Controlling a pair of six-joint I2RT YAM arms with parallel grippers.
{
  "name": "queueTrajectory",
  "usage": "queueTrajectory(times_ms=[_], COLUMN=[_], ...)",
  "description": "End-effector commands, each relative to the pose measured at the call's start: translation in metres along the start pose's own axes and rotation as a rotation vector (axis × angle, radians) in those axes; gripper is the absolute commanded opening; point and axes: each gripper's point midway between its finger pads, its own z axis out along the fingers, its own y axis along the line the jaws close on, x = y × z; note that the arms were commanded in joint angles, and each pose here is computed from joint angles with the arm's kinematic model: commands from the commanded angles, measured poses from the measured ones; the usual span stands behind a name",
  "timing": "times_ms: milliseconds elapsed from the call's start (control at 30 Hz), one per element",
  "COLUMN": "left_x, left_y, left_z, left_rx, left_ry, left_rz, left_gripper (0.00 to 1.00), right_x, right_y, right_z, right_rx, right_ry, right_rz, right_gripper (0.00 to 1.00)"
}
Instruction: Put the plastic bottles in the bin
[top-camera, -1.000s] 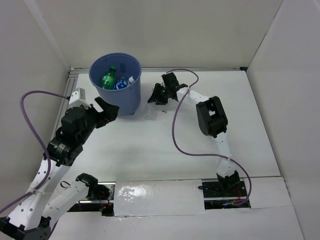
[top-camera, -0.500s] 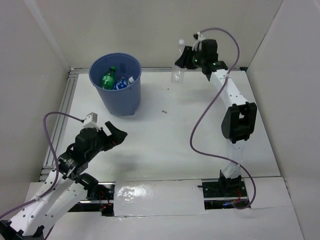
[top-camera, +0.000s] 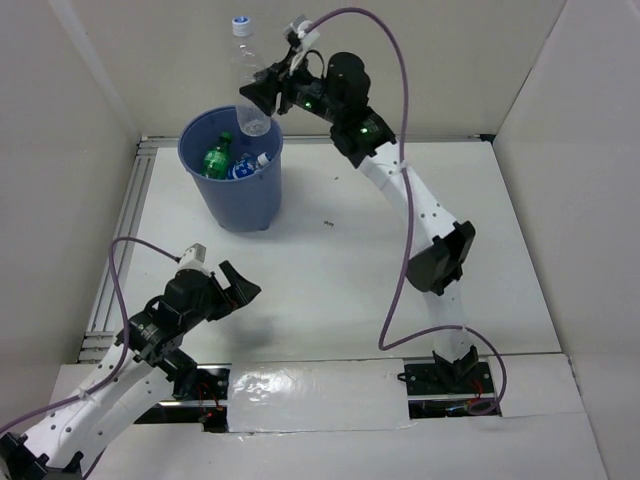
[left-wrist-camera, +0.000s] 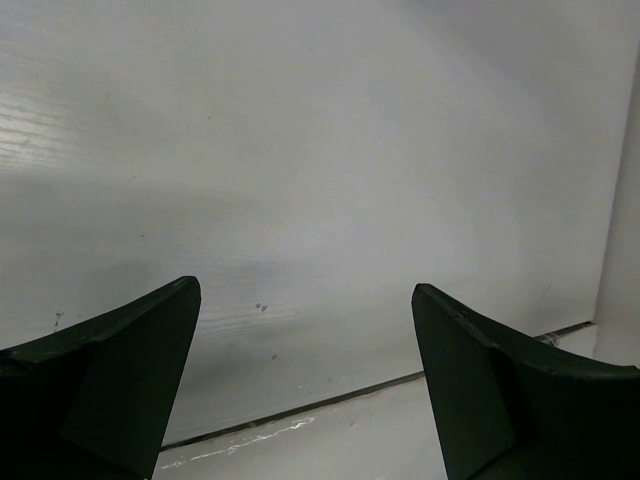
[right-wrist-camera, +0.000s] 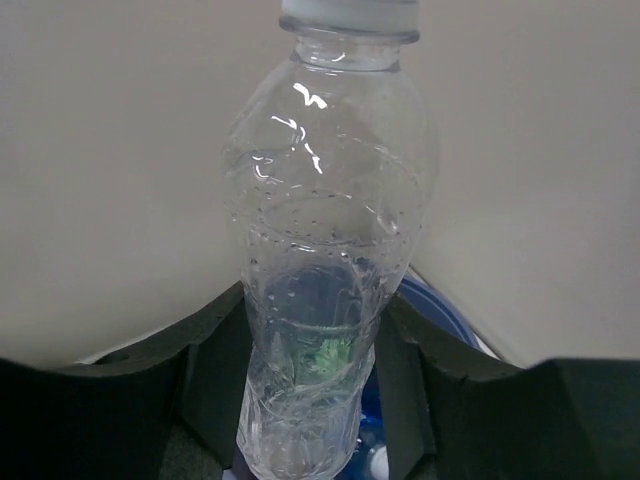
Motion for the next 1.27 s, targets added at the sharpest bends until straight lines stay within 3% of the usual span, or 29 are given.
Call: queueTrajectory(times_ms=[0,100,167,200,233,400,567,667,733,767,800,833,900,933,1000,1033,1100,1200,1233], left_x=[-0.001,0.0,-0.003,-0.003,-0.003,-0.007,-0.009,-0.013,-0.018,-0.018,-0.02,-0.019,-0.021,-0.024,-0.024,-0.024,-0.029,-0.037,-0.036], left_y=[-0.01,-0.007,-0.01,-0.01,-0.01,-0.016,-0.026,-0.042,-0.056,-0.062,-0.067,-0.068,-0.079,-0.083,-0.089,-0.089,-0.098,-0.113,-0.112], left_z=[-0.005,-0.007,-0.009,-0.009,-0.009,-0.008,-0.006,-0.008,-0.009,-0.011,-0.012,-0.011,-0.012,-0.013,-0.01,-0.007,-0.007,-0.008,-0.006], left_rx=[0.053,0.042,0.049,0.049,0.049,0.073,0.117,0.191,0.253,0.283,0.307,0.323,0.375,0.388,0.412,0.41,0.419,0.435,0.428], left_ry=[-0.011,-0.003,-0.009,-0.009,-0.009,-0.027,-0.026,-0.034,-0.053,-0.052,-0.06,-0.063,-0.076,-0.088,-0.084,-0.084,-0.081,-0.094,-0.087], left_rz=[-0.011,0.011,0.02,0.02,0.029,0.035,0.078,0.122,0.166,0.178,0.188,0.203,0.216,0.216,0.229,0.239,0.256,0.306,0.306], left_gripper=[1.0,1.0,1.0,1.0,1.0,1.0,1.0,1.0,1.0,1.0,1.0,1.0,1.0,1.0,1.0,1.0,1.0,1.0,1.0], right_x=[0.044,0.076,0.071,0.083,0.082,0.055,-0.016,-0.008,0.032,0.027,0.066,0.073,0.059,0.09,0.071,0.098,0.083,0.123,0.111], right_y=[-0.017,-0.019,-0.021,-0.023,-0.025,-0.018,-0.033,-0.069,-0.107,-0.106,-0.116,-0.126,-0.118,-0.117,-0.102,-0.099,-0.085,-0.069,-0.062], right_z=[0.025,0.036,0.037,0.038,0.038,0.028,-0.017,-0.068,-0.111,-0.14,-0.167,-0.193,-0.237,-0.263,-0.298,-0.32,-0.356,-0.411,-0.412], right_rx=[0.077,0.093,0.104,0.106,0.115,0.114,0.25,0.4,0.518,0.549,0.602,0.655,0.745,0.787,0.848,0.867,0.91,0.975,0.968], right_ry=[0.031,0.072,0.058,0.079,0.079,0.062,0.034,0.174,0.327,0.368,0.477,0.514,0.536,0.622,0.59,0.648,0.598,0.67,0.632], right_rz=[-0.067,-0.087,-0.092,-0.085,-0.094,-0.1,-0.13,-0.123,-0.083,-0.07,-0.035,-0.023,-0.061,-0.04,-0.065,-0.044,-0.056,-0.026,-0.037], right_gripper=[0.53,0.61,0.71,0.91,1.0,1.0,1.0,1.0,1.0,1.0,1.0,1.0,1.0,1.0,1.0,1.0,1.0,1.0,1.0])
